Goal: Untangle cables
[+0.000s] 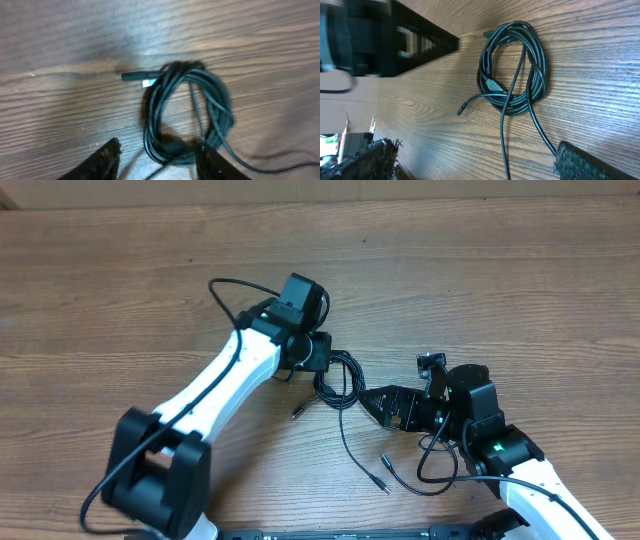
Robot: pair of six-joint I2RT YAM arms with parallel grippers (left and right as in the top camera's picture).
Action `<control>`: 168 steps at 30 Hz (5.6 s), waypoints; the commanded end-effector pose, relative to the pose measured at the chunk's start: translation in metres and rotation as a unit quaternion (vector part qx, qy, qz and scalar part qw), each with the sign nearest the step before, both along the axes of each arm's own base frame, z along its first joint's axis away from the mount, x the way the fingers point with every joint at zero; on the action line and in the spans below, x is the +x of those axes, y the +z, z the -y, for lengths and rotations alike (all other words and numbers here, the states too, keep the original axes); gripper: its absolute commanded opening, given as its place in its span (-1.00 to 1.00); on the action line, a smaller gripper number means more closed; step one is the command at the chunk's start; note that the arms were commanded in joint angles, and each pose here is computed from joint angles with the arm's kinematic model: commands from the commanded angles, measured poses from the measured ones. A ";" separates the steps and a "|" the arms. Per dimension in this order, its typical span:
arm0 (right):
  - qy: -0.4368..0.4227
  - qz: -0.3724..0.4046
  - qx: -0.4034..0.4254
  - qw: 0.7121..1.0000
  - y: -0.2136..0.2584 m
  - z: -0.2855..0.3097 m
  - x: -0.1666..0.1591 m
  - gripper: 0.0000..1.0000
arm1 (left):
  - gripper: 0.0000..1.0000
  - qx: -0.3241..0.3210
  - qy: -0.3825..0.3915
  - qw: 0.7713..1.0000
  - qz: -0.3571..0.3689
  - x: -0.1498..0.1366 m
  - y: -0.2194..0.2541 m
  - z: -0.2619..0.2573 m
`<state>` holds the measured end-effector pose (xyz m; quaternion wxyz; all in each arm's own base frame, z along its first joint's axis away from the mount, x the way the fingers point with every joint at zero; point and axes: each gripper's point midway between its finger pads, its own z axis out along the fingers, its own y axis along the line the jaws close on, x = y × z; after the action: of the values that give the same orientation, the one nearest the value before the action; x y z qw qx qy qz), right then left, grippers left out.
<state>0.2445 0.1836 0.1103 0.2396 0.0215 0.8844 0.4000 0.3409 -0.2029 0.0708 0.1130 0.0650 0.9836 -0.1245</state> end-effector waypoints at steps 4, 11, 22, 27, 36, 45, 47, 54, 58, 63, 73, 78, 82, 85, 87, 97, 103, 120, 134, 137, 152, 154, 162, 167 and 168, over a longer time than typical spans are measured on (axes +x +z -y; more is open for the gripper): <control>-0.004 0.007 -0.002 1.000 0.004 0.001 0.004 1.00 | -0.33 0.020 0.002 0.998 -0.057 -0.007 -0.045 0.002; -0.008 0.008 -0.005 1.000 0.003 0.002 0.005 1.00 | -0.28 0.006 0.011 0.997 -0.078 -0.007 -0.065 0.009; -0.014 0.010 -0.010 1.000 0.002 0.004 0.007 1.00 | -0.22 -0.003 0.020 0.997 -0.072 -0.002 -0.066 0.013; -0.014 0.010 -0.010 1.000 0.002 0.004 0.007 1.00 | -0.50 -0.005 0.029 0.997 -0.071 -0.001 -0.066 0.014; -0.014 0.010 -0.010 1.000 0.002 0.004 0.007 1.00 | -0.91 -0.004 0.028 0.997 -0.071 -0.001 -0.066 0.014; 0.003 -0.002 0.001 1.000 0.002 0.000 0.000 0.99 | -0.92 -0.006 0.005 0.998 -0.062 0.002 -0.063 0.010; 0.021 -0.008 0.016 1.000 0.005 -0.006 -0.006 1.00 | -0.92 -0.018 -0.008 0.998 -0.063 0.002 -0.060 0.011; 0.032 -0.011 0.025 0.999 0.007 -0.009 -0.009 1.00 | -0.91 -0.105 0.034 0.985 -0.129 -0.011 -0.044 0.025; 0.025 -0.009 0.019 0.999 0.006 -0.007 -0.007 1.00 | -0.91 -0.097 0.162 0.960 -0.207 -0.028 -0.047 0.018; 0.025 -0.009 0.019 0.999 0.005 -0.007 -0.007 1.00 | -0.65 -0.089 0.216 0.946 -0.227 -0.030 -0.048 0.015; 0.022 -0.008 0.017 1.000 0.005 -0.006 -0.006 1.00 | 0.54 -0.097 0.144 0.967 -0.187 -0.016 -0.038 0.015; 0.019 -0.007 0.014 1.000 0.004 -0.005 -0.005 1.00 | 0.42 -0.074 -0.025 0.994 -0.070 0.018 -0.009 0.019; 0.019 -0.007 0.014 1.000 0.004 -0.005 -0.005 1.00 | 0.51 0.010 -0.111 0.994 0.022 0.047 0.000 0.002; 0.019 -0.007 0.014 1.000 0.005 -0.005 -0.005 1.00 | 0.48 0.033 -0.211 0.975 0.068 0.054 0.001 0.004; 0.019 -0.007 0.014 1.000 0.005 -0.005 -0.005 1.00 | 0.44 0.043 -0.260 0.961 0.083 0.055 0.000 0.004; 0.019 -0.007 0.014 1.000 0.005 -0.005 -0.005 1.00 | 0.13 -0.010 -0.450 0.884 0.128 0.030 0.007 0.041; 0.019 -0.007 0.014 1.000 0.005 -0.005 -0.005 1.00 | 0.07 -0.009 -0.465 0.878 0.115 0.019 -0.010 0.040; 0.019 -0.007 0.014 1.000 0.005 -0.005 -0.005 1.00 | -0.19 -0.040 -0.464 0.878 0.110 -0.001 -0.046 0.046; 0.019 -0.007 0.014 1.000 0.005 -0.005 -0.005 1.00 | -0.65 -0.037 -0.455 0.884 0.099 -0.006 -0.055 0.041; 0.019 -0.007 0.014 1.000 0.005 -0.005 -0.005 1.00 | -0.91 -0.018 -0.414 0.905 0.095 0.002 -0.059 0.036; 0.019 -0.007 0.014 1.000 0.004 -0.005 -0.005 1.00 | -0.91 0.107 0.014 0.993 0.041 0.037 -0.069 -0.030; 0.019 -0.007 0.014 1.000 0.004 -0.005 -0.005 1.00 | -0.91 0.105 0.061 0.992 0.023 0.031 -0.071 -0.034; 0.019 -0.007 0.014 1.000 0.004 -0.005 -0.005 1.00 | -0.40 0.087 0.123 0.988 -0.020 0.017 -0.073 -0.034; 0.013 -0.005 0.009 1.000 0.003 -0.003 -0.003 1.00 | 0.99 0.062 -0.013 0.998 0.008 0.030 -0.058 -0.015; 0.011 -0.005 0.008 1.000 0.003 -0.003 -0.003 1.00 | 0.99 0.059 -0.028 0.998 0.016 0.034 -0.054 -0.012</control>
<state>0.2354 0.1891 0.1105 0.2171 0.0121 0.8825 0.4171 0.3648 -0.1773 0.0060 0.1102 0.0256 0.9926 -0.0441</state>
